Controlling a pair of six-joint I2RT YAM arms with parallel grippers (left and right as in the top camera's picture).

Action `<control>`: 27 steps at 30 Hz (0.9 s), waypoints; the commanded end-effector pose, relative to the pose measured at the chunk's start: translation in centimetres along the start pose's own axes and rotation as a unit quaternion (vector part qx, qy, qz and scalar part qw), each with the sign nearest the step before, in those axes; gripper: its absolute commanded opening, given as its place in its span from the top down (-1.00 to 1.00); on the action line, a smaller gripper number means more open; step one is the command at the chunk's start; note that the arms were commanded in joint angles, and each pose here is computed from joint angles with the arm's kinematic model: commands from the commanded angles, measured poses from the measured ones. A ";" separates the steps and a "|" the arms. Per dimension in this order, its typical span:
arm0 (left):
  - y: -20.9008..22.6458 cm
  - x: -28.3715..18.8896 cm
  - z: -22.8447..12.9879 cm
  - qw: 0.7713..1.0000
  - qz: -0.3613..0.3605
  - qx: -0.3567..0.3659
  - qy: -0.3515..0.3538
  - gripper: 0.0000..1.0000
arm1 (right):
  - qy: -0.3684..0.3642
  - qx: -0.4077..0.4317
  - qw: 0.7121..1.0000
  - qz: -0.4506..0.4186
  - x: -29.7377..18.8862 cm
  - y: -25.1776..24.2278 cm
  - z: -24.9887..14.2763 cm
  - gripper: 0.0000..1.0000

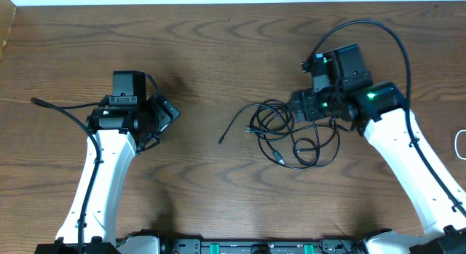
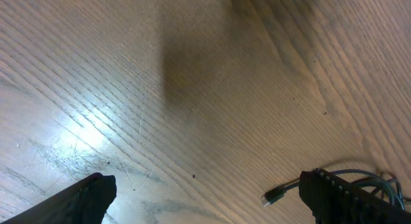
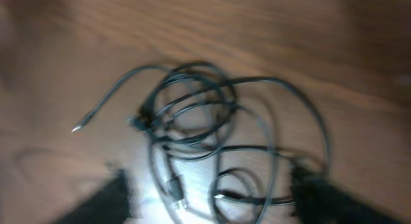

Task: Untangle cables

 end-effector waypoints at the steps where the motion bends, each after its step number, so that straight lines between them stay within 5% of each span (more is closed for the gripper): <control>1: 0.0 -0.4 0.5 1.000 -0.001 -0.003 -0.014 -0.96 | 0.053 -0.046 0.996 -0.046 3.1 -1.8 -2.7 -0.35; 9: 0.0 -0.4 0.5 1.000 0.000 -0.003 -0.014 -0.96 | 0.091 -0.077 0.990 -0.069 9.6 -3.6 -6.8 -0.50; 15: 0.0 -0.4 0.5 1.000 0.000 -0.003 -0.014 -0.96 | 0.103 -0.076 0.990 -0.066 13.0 -4.1 -7.6 -0.29; 16: 0.0 -0.4 0.5 1.000 0.000 -0.003 -0.014 -0.96 | 0.111 -0.075 0.989 -0.066 13.8 -4.3 -8.0 -0.01; 18: 0.0 -0.4 0.5 1.000 0.000 -0.003 -0.014 -0.96 | 0.126 -0.064 0.988 -0.067 14.7 -4.5 -8.6 0.96; 27: 0.1 -0.4 0.4 1.000 0.001 -0.003 -0.012 -0.95 | 0.046 -0.039 0.997 0.050 6.6 -0.2 -2.4 0.98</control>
Point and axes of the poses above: each gripper's point midway between its finger pads, its own x axis out along the fingers, its own y axis along the line the jaws close on, z = x × y, the point moved 6 cm from there along -x, back along the fingers, and after that the axes turned 1 degree about -x, right-handed, at the moved point
